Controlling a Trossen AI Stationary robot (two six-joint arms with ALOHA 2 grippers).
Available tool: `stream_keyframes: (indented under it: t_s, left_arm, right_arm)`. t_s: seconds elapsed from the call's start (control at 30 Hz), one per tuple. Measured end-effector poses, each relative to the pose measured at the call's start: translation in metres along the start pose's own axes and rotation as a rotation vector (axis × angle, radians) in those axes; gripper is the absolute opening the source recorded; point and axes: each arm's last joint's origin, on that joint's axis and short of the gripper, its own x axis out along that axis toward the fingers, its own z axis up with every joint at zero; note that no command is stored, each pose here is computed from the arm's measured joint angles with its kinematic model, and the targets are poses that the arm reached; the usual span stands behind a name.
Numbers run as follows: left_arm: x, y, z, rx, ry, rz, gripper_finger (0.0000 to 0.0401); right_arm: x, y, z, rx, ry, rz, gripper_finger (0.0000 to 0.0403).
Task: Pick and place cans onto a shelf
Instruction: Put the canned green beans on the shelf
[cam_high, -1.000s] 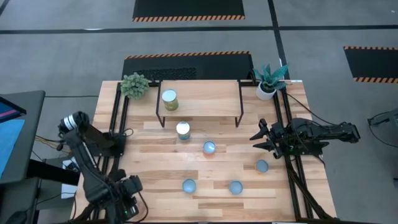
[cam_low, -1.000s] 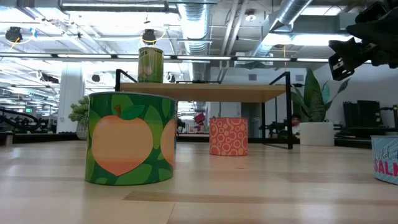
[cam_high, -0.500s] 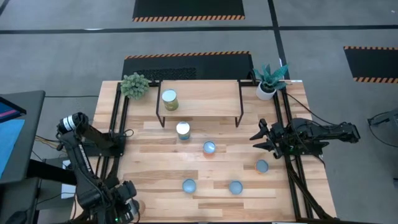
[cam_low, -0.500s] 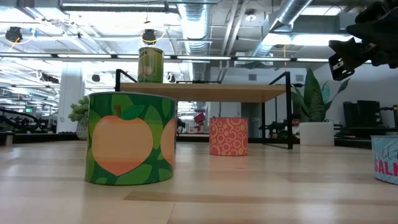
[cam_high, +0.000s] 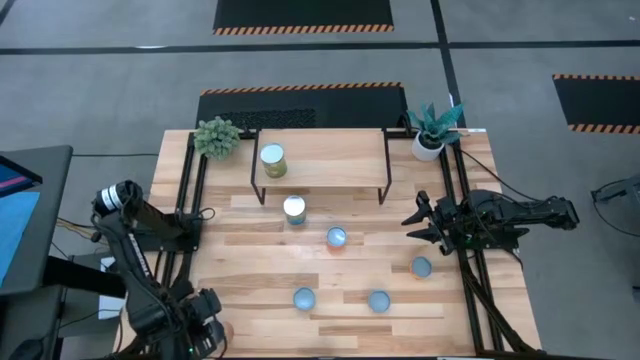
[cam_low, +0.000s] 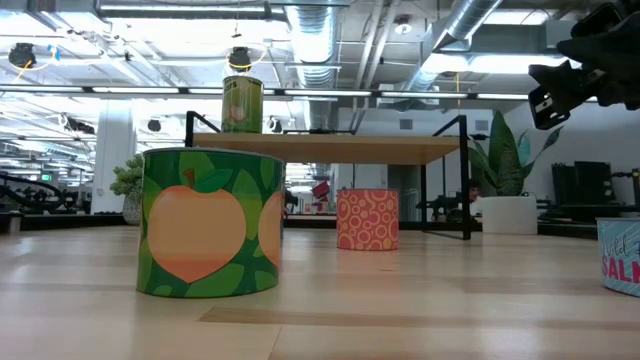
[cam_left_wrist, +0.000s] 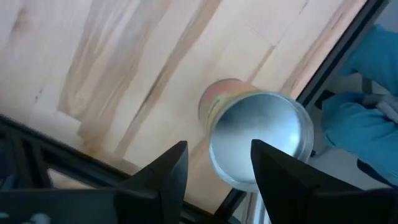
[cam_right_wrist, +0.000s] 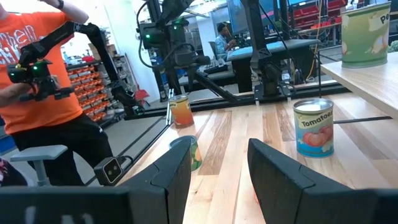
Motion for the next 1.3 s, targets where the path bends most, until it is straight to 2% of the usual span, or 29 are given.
stream_keyframes:
  t_s: [0.4, 0.77, 1.3]
  left_arm:
    - [0.007, 0.002, 0.0, 0.044, -0.013, 0.004, 0.0164]
    - [0.009, 0.002, 0.005, 0.013, -0.029, 0.008, 0.0164]
    - [0.013, 0.003, 0.012, 0.09, 0.003, 0.021, 0.0164]
  right_arm:
    - [0.0, 0.0, 0.0, 0.0, 0.0, 0.0, 0.0182]
    - [0.0, 0.0, 0.0, -0.002, 0.0, 0.0, 0.0182]
    - [0.0, 0.0, 0.0, -0.001, 0.0, 0.0, 0.0182]
